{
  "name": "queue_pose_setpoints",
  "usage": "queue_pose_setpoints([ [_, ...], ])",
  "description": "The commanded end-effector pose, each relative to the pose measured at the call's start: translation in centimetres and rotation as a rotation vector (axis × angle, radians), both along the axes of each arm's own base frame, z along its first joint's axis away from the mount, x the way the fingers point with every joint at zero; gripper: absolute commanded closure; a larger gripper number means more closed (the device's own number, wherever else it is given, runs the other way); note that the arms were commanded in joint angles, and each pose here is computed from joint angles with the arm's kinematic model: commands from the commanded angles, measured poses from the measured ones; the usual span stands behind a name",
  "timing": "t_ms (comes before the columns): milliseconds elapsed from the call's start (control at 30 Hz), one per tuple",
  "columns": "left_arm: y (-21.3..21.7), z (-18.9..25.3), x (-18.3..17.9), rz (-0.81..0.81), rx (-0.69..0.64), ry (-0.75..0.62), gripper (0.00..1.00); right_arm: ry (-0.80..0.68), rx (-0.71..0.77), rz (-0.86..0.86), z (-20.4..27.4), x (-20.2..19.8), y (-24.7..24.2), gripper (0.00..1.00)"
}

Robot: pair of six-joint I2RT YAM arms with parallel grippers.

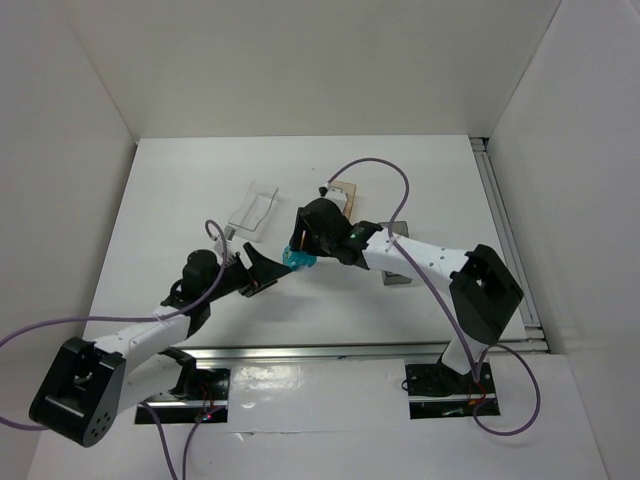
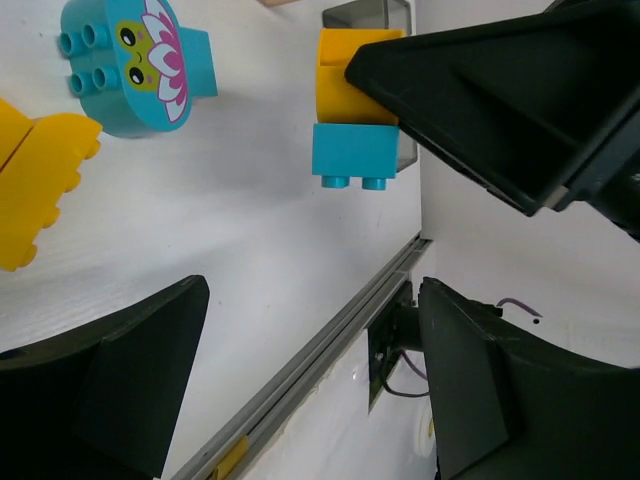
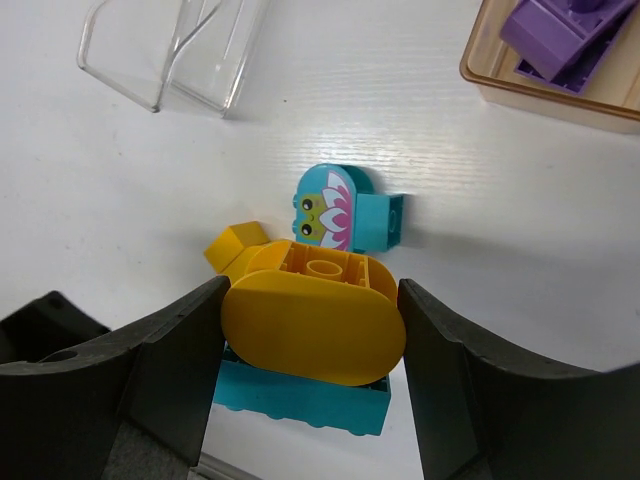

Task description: Sort the legos into containers by color

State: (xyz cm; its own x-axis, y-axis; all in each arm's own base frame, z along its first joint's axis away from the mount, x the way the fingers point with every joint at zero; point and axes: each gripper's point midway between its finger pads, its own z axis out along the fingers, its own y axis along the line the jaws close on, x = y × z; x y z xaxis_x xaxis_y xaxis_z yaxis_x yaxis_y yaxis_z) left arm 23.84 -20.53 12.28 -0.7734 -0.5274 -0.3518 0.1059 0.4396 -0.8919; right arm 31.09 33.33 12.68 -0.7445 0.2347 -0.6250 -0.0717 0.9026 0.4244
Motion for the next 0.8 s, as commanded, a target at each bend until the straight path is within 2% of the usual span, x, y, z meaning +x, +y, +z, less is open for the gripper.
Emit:
queue_pose_setpoints([
  [0, -1.2, 2.6, 1.3, 0.005, -0.054, -0.098, 0.07, -0.030, 0.122, -0.026, 2.5, 0.5, 1.1, 0.38],
  [167, -1.8, 3.1, 2.7, 0.054, -0.030, -0.122, 0.07, -0.033, 0.137, -0.032, 2.7, 0.7, 1.3, 0.38],
  [333, -2.8, 3.1, 3.6, 0.058, 0.002, -0.140, 0.17, -0.033, 0.137, -0.032, 2.7, 0.7, 1.3, 0.38],
  [533, -3.3, 4.1, 4.9, 0.063, 0.021, -0.174, 0.22, -0.028, 0.139, -0.025, 2.7, 0.4, 1.2, 0.38],
  [767, -3.8, 3.1, 5.3, 0.066, 0.083, -0.184, 0.26, -0.006, 0.183, 0.007, 2.7, -0.3, 1.5, 0.38],
])
